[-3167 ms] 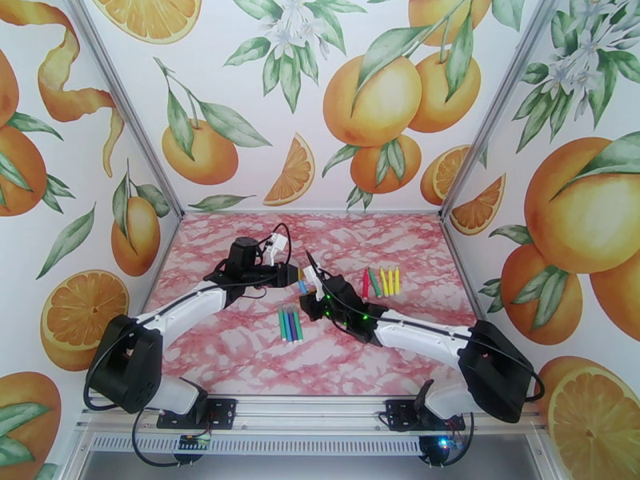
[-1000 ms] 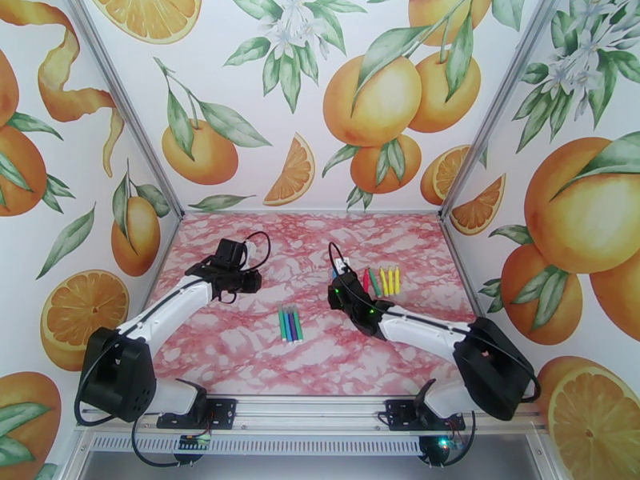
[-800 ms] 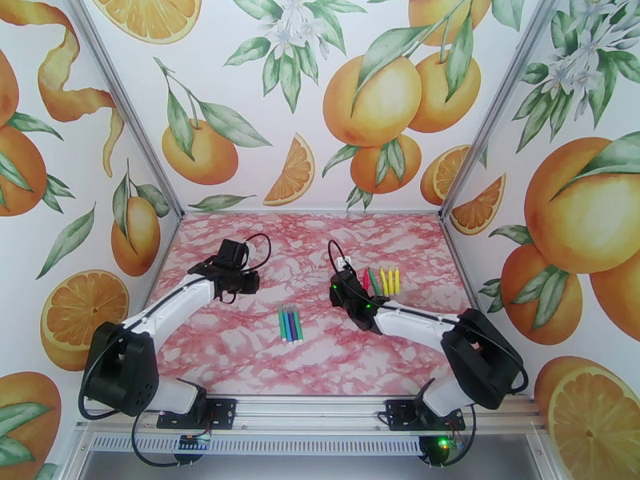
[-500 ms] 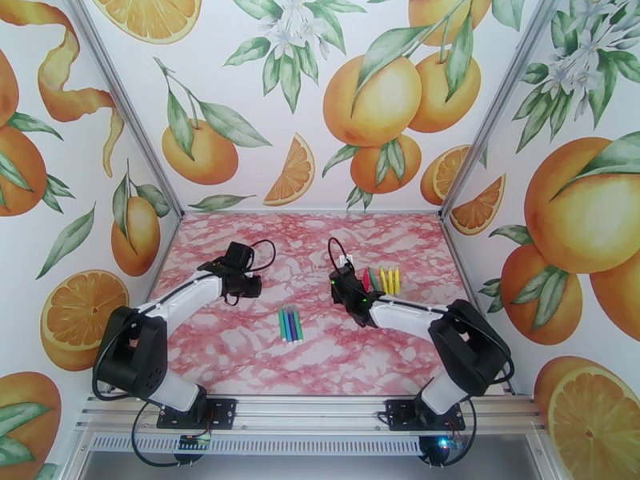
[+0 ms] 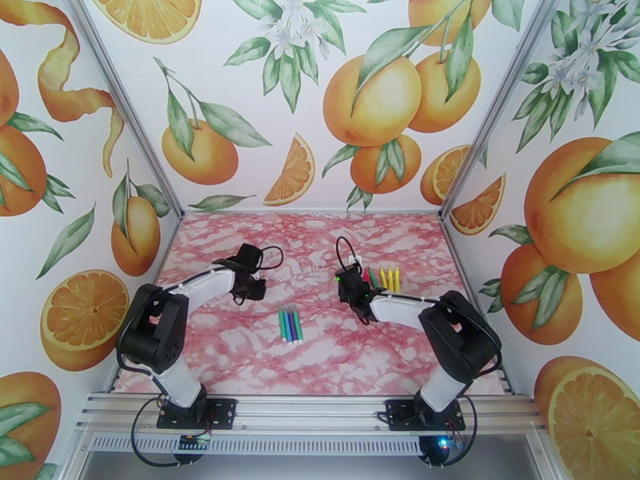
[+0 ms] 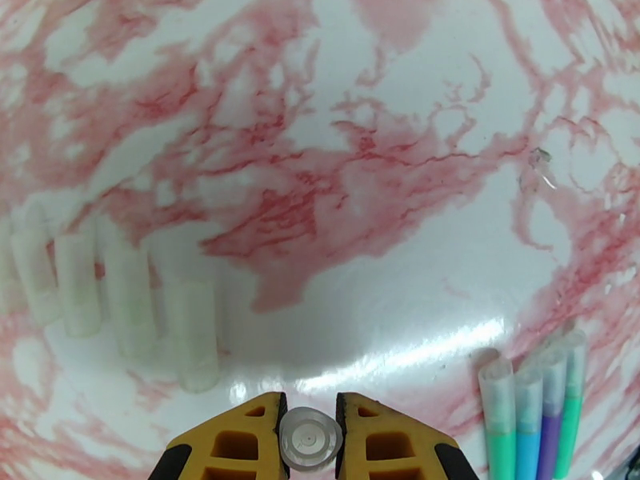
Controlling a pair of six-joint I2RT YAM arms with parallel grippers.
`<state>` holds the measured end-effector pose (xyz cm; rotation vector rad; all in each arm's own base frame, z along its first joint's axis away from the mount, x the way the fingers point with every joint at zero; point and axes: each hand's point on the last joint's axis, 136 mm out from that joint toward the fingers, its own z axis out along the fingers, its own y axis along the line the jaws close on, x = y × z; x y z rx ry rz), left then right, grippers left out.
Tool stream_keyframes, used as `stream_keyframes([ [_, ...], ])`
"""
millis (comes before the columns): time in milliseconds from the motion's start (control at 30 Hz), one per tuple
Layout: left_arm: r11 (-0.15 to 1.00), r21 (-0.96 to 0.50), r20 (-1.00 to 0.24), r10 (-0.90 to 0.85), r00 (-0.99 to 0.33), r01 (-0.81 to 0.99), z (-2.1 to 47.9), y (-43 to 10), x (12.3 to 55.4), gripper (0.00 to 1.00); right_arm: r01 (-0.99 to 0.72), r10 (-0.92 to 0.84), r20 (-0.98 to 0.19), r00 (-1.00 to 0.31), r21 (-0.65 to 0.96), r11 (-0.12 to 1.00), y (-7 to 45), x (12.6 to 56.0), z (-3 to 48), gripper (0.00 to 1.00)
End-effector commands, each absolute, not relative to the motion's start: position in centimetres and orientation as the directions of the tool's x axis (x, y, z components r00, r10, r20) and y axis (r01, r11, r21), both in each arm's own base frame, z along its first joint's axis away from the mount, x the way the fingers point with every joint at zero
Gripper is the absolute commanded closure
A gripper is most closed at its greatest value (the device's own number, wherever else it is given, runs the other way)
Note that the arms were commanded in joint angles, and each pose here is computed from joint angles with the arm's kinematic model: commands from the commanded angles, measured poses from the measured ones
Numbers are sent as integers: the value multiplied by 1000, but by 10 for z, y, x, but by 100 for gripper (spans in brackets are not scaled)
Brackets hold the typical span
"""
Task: Open the pen caps
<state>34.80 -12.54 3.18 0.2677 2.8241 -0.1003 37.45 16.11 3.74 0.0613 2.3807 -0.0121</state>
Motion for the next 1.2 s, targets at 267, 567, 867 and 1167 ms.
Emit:
stream_keyframes([
  [267,977,79,-288,212,-934,198,25,-119,362,92,100,93,-660,-746,27,995,154,387,25,99],
  [567,976,98,-277,213,-937,193,22,-116,362,82,125,94,-643,-760,-2,992,146,389,20,88],
  [867,975,95,-275,219,-936,200,20,-118,364,74,136,88,-638,-765,-28,990,141,387,19,85],
  [1167,974,97,-282,224,-933,204,24,-119,364,69,133,81,-635,-768,-34,991,140,387,19,80],
])
